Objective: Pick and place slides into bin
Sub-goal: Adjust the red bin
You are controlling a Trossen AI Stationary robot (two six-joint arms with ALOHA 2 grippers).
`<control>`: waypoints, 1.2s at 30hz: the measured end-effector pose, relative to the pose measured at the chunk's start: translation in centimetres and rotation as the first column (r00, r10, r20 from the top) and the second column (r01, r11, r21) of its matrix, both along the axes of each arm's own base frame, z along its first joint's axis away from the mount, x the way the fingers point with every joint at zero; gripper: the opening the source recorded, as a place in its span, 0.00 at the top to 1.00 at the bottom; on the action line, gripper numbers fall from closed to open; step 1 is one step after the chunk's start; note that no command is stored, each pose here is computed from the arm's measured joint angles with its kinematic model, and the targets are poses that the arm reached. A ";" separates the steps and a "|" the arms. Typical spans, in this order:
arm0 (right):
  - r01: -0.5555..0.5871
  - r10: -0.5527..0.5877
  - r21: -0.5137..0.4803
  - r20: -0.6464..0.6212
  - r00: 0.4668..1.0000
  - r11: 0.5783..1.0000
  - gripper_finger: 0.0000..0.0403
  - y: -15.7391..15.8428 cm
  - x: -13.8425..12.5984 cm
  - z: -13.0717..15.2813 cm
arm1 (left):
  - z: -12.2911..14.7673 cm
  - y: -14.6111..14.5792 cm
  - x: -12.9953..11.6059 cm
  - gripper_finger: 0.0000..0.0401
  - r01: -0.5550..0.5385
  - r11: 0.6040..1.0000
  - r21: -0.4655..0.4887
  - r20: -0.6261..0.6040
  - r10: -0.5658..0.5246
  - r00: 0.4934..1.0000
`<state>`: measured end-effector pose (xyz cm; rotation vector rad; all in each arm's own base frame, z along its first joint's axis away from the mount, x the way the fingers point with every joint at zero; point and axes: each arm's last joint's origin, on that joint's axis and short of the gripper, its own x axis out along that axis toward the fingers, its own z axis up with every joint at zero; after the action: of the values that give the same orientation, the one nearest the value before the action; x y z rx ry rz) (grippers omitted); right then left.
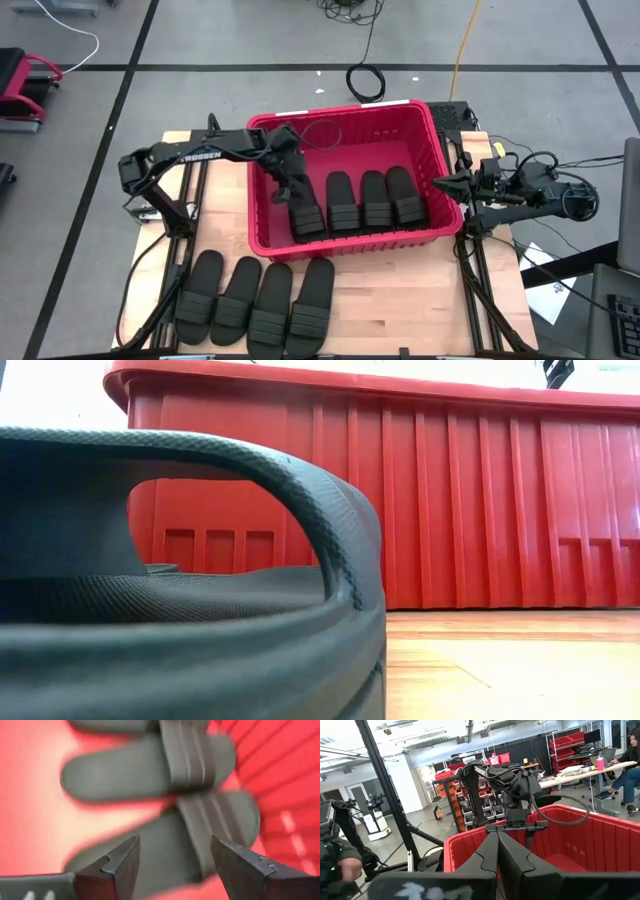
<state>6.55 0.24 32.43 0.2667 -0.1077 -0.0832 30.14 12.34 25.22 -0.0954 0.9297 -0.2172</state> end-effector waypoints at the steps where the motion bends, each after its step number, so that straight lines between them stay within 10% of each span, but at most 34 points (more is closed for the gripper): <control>1: 0.000 0.000 0.000 0.000 1.000 1.000 1.00 0.0 0.0 0.0 | -0.2 0.1 -0.4 0.43 -0.006 1.000 0.004 -0.041 0.007 0.999; 8: 0.001 -0.001 -0.008 -0.001 1.000 1.000 1.00 0.0 0.0 0.0 | -1.4 -0.4 -1.7 0.63 -0.018 0.994 0.109 -0.276 0.048 0.960; 16: 0.000 0.000 -0.003 -0.001 1.000 1.000 1.00 0.0 0.0 0.0 | -0.2 1.9 -2.3 0.97 -0.191 0.956 0.222 -0.239 0.244 0.940; 36: -0.004 0.004 0.039 0.012 1.000 0.999 1.00 0.0 0.0 0.1 | 1.4 10.0 -6.0 1.00 -0.465 0.808 0.361 -0.153 0.544 0.825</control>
<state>6.54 0.24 32.51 0.3067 -0.1176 -0.0798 24.11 22.33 26.58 -0.0804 1.1452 0.4573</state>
